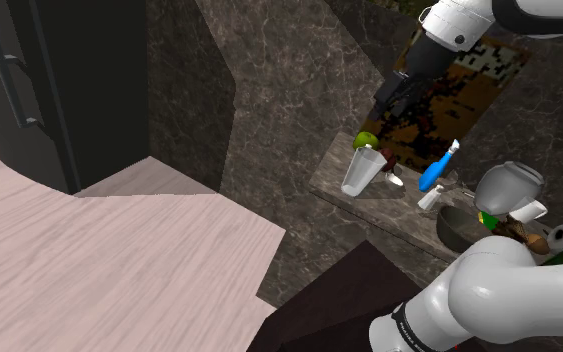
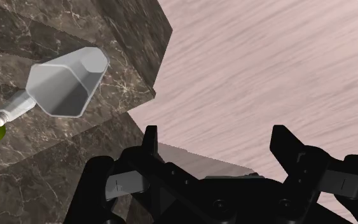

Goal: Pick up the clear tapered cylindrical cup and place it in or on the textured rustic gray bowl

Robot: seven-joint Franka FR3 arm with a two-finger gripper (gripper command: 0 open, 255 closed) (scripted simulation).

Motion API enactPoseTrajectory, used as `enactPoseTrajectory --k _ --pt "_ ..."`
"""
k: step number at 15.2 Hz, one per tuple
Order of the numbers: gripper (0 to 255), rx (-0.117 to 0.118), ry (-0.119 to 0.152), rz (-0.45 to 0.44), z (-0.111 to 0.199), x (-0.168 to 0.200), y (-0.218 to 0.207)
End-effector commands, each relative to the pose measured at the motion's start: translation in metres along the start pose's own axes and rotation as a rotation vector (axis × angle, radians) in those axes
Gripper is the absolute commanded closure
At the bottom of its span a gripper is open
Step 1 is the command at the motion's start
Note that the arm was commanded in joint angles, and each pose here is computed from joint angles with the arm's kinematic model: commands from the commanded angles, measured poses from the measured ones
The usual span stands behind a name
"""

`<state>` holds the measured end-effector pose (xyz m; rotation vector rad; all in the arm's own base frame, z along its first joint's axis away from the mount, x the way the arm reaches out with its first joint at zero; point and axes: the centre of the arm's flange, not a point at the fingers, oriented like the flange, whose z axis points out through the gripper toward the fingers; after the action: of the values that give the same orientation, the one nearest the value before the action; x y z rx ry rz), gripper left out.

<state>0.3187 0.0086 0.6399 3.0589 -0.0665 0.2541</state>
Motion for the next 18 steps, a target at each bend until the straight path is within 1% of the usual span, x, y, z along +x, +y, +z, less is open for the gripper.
enactPoseTrajectory --k 1,10,18 --pt "0 0.0 0.0 0.0 0.0 0.0 0.0" --pt "0 -0.03 -0.082 0.015 0.09 0.033 0.071" --pt "0 -0.057 -0.154 0.029 0.17 0.056 0.136"
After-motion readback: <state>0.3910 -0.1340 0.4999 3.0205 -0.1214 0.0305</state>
